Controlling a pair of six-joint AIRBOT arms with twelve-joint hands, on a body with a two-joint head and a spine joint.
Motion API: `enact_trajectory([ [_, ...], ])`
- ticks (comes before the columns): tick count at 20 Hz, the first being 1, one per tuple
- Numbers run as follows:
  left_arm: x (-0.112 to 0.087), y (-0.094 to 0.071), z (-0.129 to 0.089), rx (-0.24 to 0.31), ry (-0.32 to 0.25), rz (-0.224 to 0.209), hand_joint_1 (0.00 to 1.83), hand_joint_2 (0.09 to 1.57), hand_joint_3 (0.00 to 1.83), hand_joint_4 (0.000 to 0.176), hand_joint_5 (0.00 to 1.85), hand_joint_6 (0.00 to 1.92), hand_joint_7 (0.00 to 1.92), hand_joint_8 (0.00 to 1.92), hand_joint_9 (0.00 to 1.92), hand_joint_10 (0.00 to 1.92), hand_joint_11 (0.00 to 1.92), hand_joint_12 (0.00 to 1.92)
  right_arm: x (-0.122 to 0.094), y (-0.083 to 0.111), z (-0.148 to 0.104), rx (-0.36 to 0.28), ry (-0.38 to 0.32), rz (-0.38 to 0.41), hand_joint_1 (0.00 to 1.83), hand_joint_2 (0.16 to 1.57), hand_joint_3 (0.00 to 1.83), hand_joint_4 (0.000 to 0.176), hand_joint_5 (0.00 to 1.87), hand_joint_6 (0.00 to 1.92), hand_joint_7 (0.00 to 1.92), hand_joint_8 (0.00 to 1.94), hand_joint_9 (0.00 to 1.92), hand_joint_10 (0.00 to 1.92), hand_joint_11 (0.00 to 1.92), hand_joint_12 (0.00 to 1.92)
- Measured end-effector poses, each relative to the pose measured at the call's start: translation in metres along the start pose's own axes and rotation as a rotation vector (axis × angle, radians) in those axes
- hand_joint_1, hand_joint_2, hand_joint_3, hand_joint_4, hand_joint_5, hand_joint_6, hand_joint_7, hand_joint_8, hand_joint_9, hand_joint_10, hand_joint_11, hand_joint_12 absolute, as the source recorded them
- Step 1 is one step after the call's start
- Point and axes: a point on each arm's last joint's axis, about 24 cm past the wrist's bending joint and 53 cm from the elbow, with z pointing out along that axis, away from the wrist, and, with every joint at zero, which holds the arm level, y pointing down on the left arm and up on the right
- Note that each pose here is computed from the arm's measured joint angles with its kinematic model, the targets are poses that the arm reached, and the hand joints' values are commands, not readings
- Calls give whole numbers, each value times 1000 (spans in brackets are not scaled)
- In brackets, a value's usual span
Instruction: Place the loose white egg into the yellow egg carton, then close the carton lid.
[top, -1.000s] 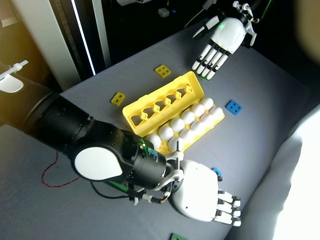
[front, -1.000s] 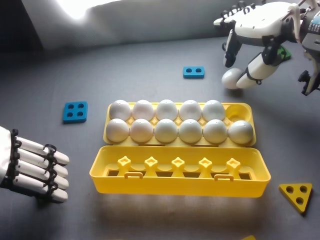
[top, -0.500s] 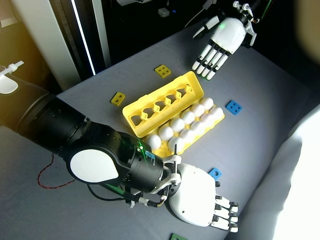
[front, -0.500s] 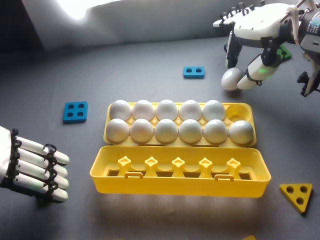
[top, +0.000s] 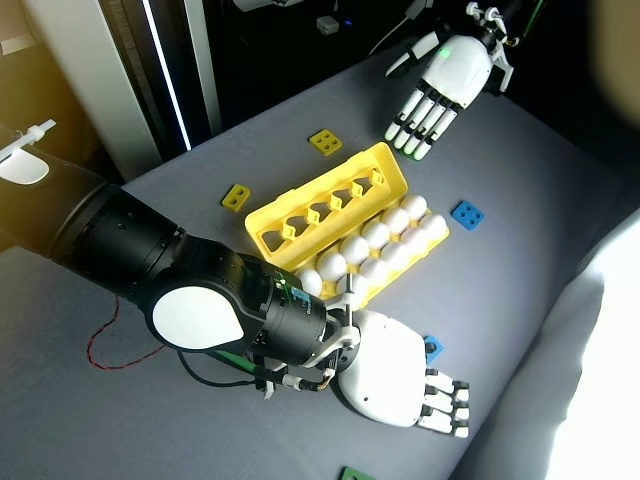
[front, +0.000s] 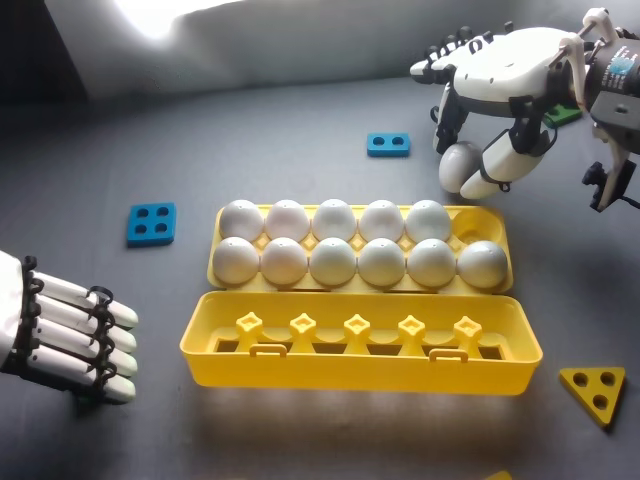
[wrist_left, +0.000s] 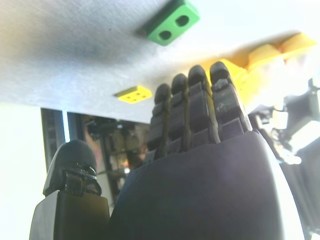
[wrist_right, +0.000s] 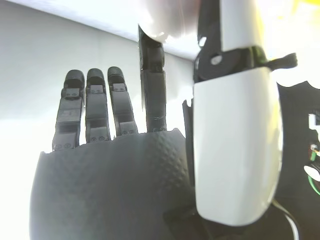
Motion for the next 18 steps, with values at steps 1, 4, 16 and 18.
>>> enact_trajectory([
  [1, 0, 0, 0, -1, -1, 0, 0, 1213, 1, 0, 143, 7, 147, 10, 117, 9, 25, 38, 0, -1, 0, 3, 0, -2, 974, 899, 0, 37, 941, 2, 4, 0, 0, 0, 0, 86],
  [4, 0, 0, 0, 0, 0, 0, 0, 1219, 4, 0, 142, 5, 126, 6, 89, 7, 11, 36, 0, -2, -1, 5, 1, -3, 1015, 891, 0, 25, 951, 10, 3, 1, 0, 0, 0, 119],
  [16, -3, 0, 0, 0, -4, 6, 0, 1215, 4, 0, 135, 2, 140, 5, 117, 5, 0, 133, 0, -10, -4, 17, 2, -7, 951, 911, 0, 77, 968, 2, 2, 0, 0, 0, 0, 277],
  [18, -3, 0, 0, 0, -5, 5, 0, 1208, 0, 0, 142, 0, 146, 0, 122, 0, 0, 190, 0, -11, -4, 18, 3, -7, 1008, 921, 1, 2, 1047, 21, 24, 1, 0, 0, 0, 192],
])
